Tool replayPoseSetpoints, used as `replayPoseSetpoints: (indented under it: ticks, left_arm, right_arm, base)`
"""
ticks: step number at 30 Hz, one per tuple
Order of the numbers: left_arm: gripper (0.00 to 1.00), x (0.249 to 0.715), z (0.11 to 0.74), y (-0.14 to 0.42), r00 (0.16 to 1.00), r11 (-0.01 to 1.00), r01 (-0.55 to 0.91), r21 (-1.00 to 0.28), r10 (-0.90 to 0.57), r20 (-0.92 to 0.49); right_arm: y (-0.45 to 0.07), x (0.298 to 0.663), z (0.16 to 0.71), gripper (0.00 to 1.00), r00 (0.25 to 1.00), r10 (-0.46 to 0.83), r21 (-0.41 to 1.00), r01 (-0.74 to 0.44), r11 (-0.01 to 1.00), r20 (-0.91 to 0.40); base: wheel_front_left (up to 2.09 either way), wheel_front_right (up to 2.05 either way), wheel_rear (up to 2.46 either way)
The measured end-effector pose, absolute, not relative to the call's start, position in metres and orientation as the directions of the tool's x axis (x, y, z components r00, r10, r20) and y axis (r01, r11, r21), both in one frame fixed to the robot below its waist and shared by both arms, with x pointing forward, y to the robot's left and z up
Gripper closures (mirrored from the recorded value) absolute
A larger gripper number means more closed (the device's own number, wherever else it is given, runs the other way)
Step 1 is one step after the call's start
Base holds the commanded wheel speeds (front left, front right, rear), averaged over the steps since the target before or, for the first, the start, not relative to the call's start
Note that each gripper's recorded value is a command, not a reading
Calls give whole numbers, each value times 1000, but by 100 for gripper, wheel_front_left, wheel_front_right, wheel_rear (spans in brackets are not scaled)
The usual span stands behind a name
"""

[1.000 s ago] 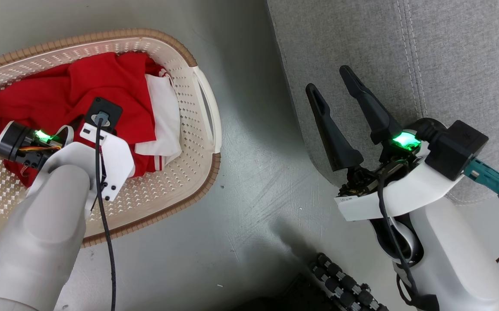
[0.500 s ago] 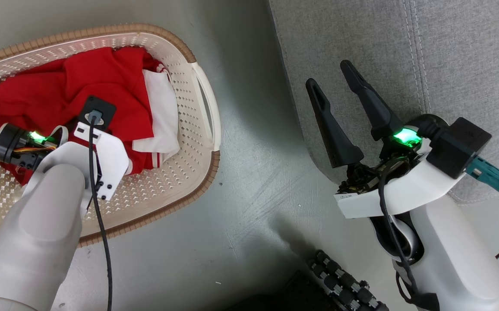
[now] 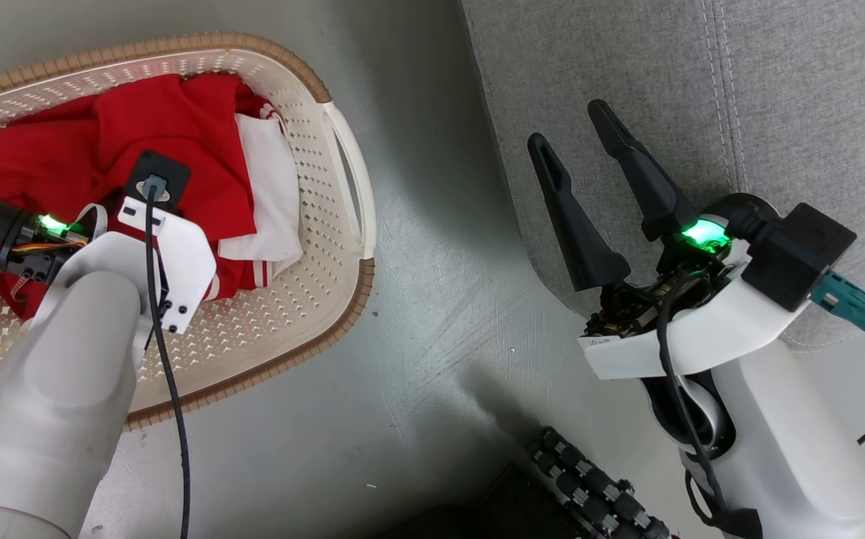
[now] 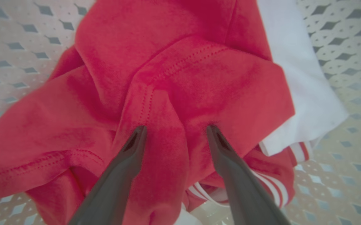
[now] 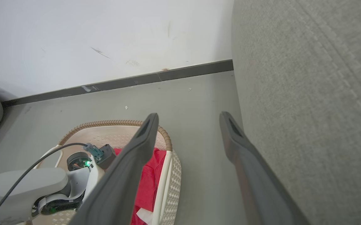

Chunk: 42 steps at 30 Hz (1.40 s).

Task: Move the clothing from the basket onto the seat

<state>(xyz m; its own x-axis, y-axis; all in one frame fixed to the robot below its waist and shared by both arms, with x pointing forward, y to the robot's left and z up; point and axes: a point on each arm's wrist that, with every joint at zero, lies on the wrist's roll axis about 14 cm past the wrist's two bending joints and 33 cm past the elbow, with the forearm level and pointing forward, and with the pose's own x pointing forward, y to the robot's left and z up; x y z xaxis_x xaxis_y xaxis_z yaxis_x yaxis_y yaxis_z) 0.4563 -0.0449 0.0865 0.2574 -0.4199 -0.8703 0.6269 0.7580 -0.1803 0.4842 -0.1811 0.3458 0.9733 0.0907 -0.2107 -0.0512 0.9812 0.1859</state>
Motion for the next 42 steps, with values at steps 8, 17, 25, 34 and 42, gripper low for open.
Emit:
replayPoseSetpoints:
  ticks: [8, 17, 25, 34, 42]
  left_arm:
    - [0, 457, 83, -46, 255, 759, 626, -182, -419, -871]
    - [0, 452, 77, -44, 244, 764, 618, -184, -409, -879]
    - [3, 449, 73, -45, 235, 764, 617, -190, -409, -882]
    - [53, 449, 72, -48, 238, 762, 617, -195, -416, -878]
    - [63, 454, 73, -50, 251, 764, 616, -193, -423, -871]
  right_arm:
    - [-180, 485, 344, 0, 972, 95, 187, -55, 981, -213]
    - [-180, 485, 342, 0, 972, 94, 186, -54, 981, -216]
    - [-181, 485, 341, 0, 972, 92, 183, -52, 982, -216]
    - [-181, 485, 341, 0, 972, 91, 181, -51, 982, -215]
    - [-182, 485, 341, 0, 973, 89, 181, -50, 982, -215]
  base:
    - [0, 0, 0]
    - [0, 0, 0]
    - [0, 0, 0]
    - [0, 0, 0]
    - [0, 0, 0]
